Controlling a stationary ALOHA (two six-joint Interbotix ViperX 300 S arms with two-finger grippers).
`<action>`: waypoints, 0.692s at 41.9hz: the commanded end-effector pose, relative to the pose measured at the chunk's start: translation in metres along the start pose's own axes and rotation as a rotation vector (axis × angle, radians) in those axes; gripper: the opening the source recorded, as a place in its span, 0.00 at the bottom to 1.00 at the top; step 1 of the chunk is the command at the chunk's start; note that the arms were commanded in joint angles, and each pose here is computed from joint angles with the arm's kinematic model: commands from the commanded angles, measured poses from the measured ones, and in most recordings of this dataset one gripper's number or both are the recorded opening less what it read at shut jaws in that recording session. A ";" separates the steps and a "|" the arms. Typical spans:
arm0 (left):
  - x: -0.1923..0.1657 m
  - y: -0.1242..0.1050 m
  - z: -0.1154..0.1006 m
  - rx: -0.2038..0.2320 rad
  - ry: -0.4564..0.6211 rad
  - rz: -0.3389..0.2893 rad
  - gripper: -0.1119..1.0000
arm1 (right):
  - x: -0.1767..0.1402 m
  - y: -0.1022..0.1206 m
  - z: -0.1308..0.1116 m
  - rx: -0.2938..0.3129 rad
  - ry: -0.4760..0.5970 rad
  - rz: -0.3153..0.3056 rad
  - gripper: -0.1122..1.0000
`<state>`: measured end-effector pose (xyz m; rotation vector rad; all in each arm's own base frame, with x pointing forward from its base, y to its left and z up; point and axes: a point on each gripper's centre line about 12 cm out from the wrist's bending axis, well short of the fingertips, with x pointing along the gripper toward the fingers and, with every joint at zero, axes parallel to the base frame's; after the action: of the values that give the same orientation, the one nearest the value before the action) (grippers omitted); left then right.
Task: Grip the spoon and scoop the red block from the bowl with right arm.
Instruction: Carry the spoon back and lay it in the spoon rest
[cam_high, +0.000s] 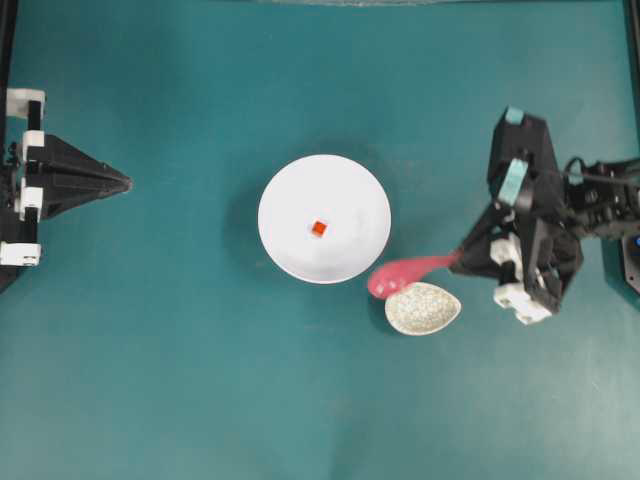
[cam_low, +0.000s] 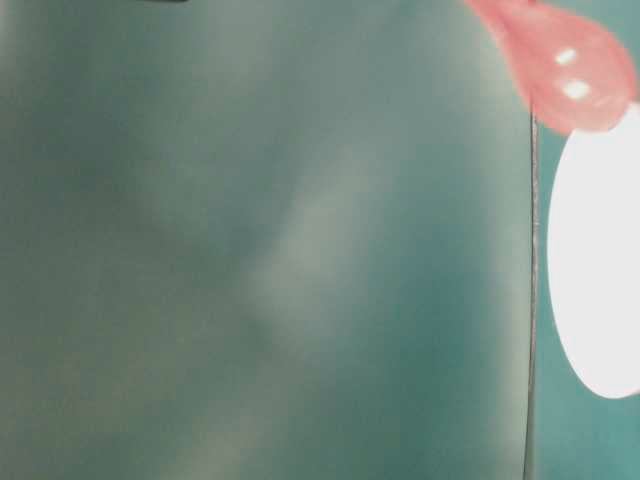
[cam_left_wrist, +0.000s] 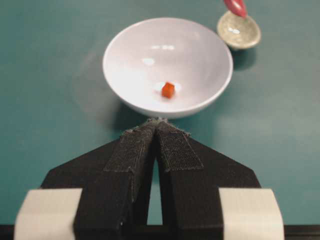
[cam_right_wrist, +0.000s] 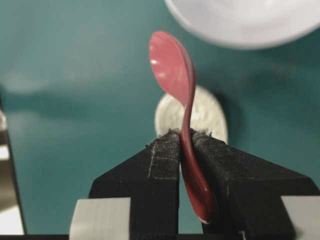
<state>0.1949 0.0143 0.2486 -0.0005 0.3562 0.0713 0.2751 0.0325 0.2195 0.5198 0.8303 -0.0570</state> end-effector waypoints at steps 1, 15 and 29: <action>0.000 0.000 0.006 0.001 -0.017 0.002 0.11 | 0.002 0.005 -0.006 0.006 0.014 0.013 0.22; 0.000 0.000 0.006 -0.002 -0.020 0.002 0.11 | 0.015 0.002 -0.029 0.002 0.069 0.002 0.22; 0.000 0.000 0.007 -0.002 -0.020 0.002 0.11 | 0.022 -0.009 -0.043 0.005 0.110 -0.027 0.23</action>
<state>0.1949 0.0144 0.2486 -0.0020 0.3561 0.0718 0.2558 0.0472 0.1728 0.5172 0.9627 -0.0627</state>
